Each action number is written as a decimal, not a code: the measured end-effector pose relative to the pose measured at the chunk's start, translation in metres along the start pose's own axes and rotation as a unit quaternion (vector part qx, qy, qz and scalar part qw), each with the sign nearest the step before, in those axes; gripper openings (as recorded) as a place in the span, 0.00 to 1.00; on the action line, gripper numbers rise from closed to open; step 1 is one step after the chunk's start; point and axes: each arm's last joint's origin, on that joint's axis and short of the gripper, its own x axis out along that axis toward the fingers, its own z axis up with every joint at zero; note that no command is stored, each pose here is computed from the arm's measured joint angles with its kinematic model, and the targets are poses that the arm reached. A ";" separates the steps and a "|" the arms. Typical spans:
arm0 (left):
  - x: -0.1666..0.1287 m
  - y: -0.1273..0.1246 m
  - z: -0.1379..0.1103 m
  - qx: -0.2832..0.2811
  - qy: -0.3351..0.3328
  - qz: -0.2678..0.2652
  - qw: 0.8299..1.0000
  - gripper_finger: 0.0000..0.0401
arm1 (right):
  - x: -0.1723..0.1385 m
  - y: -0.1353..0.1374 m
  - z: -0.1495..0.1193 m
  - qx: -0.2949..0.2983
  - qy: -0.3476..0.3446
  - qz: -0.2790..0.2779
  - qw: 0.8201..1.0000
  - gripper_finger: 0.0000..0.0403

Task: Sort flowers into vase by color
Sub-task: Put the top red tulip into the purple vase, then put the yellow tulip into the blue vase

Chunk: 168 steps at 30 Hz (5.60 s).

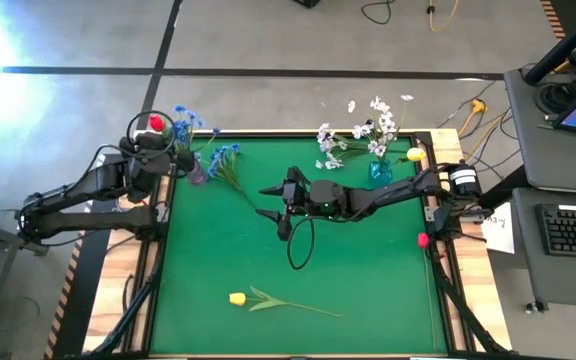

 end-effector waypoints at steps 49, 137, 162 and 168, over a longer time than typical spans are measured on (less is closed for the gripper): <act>-0.008 0.004 0.023 -0.021 -0.008 -0.035 0.999 0.13 | 0.000 0.000 0.000 -0.001 0.000 0.000 1.000 0.62; -0.048 0.013 0.083 -0.016 0.003 -0.442 0.897 0.59 | -0.016 -0.008 -0.039 0.079 0.253 0.027 0.964 0.62; -0.076 -0.017 0.082 -0.064 0.024 -0.653 0.754 0.59 | -0.068 0.071 -0.059 0.163 0.486 0.125 0.849 0.55; -0.078 -0.035 0.079 -0.039 0.034 -0.661 0.748 0.59 | -0.083 0.074 -0.068 0.173 0.554 0.088 0.809 0.54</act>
